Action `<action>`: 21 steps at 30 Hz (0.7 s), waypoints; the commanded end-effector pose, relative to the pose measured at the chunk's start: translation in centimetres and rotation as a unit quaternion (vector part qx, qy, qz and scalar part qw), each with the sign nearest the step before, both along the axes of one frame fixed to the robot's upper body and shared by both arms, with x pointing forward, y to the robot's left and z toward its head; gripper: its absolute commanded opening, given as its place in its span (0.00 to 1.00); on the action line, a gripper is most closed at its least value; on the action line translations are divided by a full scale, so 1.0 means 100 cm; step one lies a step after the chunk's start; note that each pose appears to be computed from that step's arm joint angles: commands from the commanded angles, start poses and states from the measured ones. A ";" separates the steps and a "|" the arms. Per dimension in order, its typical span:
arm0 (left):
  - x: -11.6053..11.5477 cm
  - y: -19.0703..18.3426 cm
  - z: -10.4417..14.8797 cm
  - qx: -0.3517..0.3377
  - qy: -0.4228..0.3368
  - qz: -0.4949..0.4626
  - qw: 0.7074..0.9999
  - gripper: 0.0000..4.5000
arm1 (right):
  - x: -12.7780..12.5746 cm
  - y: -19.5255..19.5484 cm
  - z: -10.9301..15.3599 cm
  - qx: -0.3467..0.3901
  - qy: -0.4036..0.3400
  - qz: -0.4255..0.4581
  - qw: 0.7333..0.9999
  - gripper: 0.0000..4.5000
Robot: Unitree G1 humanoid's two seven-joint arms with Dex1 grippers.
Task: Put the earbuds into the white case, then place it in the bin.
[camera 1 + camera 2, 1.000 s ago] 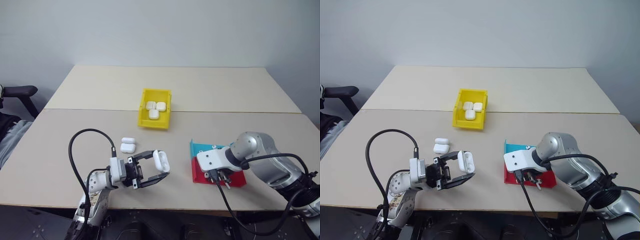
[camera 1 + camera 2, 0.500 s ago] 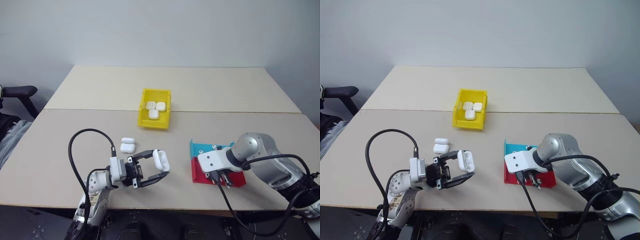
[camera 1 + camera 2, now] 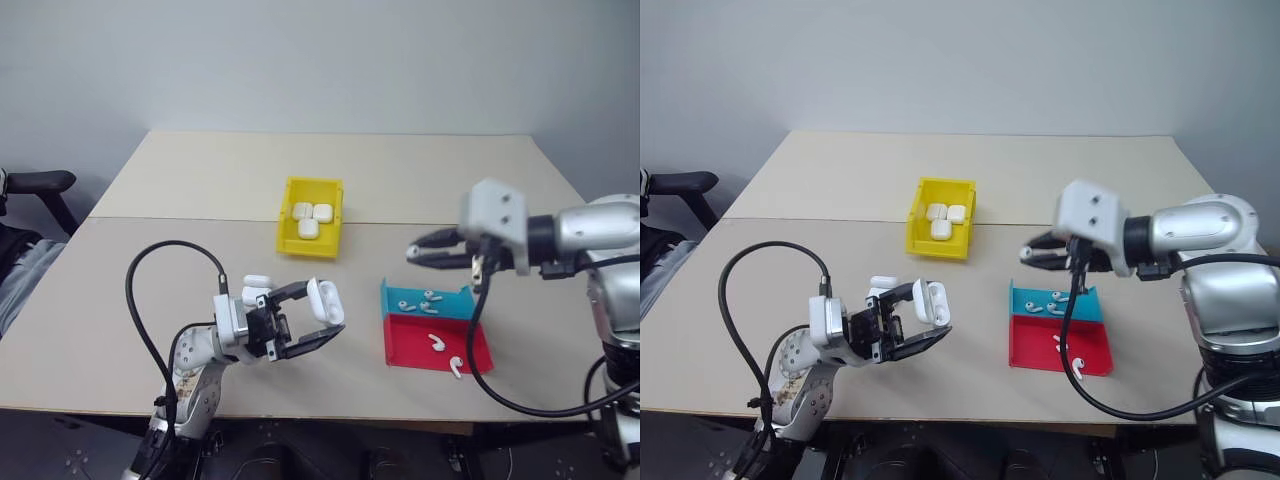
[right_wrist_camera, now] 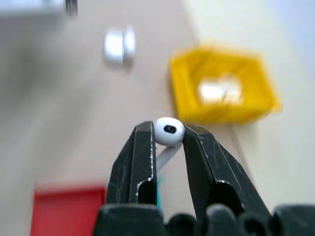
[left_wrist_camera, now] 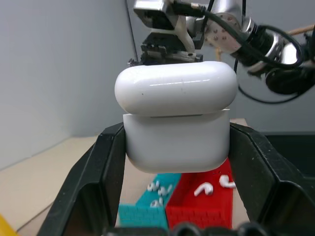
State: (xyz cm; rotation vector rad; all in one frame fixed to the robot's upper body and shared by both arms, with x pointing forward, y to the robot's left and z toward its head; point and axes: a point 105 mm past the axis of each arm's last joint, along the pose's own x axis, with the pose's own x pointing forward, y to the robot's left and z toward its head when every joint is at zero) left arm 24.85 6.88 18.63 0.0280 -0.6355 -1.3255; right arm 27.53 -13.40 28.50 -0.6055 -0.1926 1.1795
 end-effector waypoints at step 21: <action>-0.020 -0.007 0.044 -0.050 -0.013 -0.133 0.990 0.63 | -0.043 0.052 0.010 0.194 -0.099 0.265 0.939 0.16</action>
